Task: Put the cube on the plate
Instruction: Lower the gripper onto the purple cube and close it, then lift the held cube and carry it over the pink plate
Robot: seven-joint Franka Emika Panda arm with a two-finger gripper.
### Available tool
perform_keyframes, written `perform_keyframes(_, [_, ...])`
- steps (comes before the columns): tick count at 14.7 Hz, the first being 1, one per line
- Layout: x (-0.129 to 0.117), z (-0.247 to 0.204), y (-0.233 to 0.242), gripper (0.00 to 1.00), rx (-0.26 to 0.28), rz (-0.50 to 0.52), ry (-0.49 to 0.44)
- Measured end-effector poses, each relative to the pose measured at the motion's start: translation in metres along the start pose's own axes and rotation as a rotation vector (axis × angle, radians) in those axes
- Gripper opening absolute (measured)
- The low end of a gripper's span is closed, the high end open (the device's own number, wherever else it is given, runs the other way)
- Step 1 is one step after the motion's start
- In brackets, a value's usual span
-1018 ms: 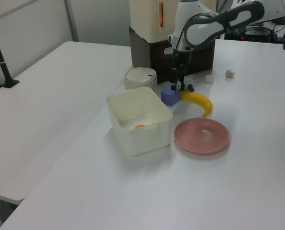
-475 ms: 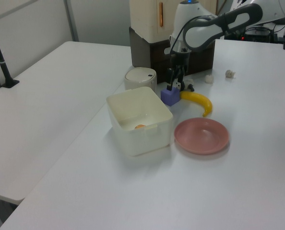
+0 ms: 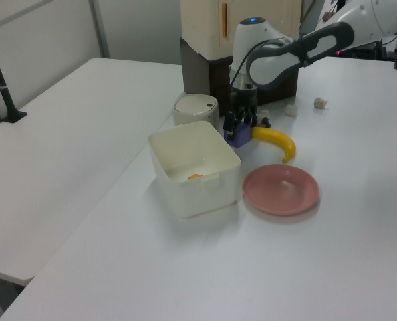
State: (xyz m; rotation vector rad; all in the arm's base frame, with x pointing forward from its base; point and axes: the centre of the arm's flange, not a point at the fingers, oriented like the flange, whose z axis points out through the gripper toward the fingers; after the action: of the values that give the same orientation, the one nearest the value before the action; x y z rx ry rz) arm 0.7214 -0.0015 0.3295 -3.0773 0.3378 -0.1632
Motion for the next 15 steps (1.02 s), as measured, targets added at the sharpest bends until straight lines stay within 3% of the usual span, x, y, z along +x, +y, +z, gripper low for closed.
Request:
perform_keyframes(2, [0.002, 0.002, -0.001, 1.0, -0.003, 0.013, 0.003])
perform_keyframes(3, [0.003, 0.001, 0.0, 0.94, -0.004, 0.014, 0.005])
perform_keyframes(6, [0.005, -0.002, 0.001, 0.62, -0.004, 0.016, 0.012])
perform_keyframes(7, [0.006, -0.005, 0.002, 0.59, -0.006, 0.018, 0.017])
perform_keyframes(11, [0.009, -0.021, 0.014, 0.57, -0.018, 0.009, 0.005])
perform_keyframes(15, [-0.004, -0.068, 0.023, 0.57, -0.01, -0.106, -0.085])
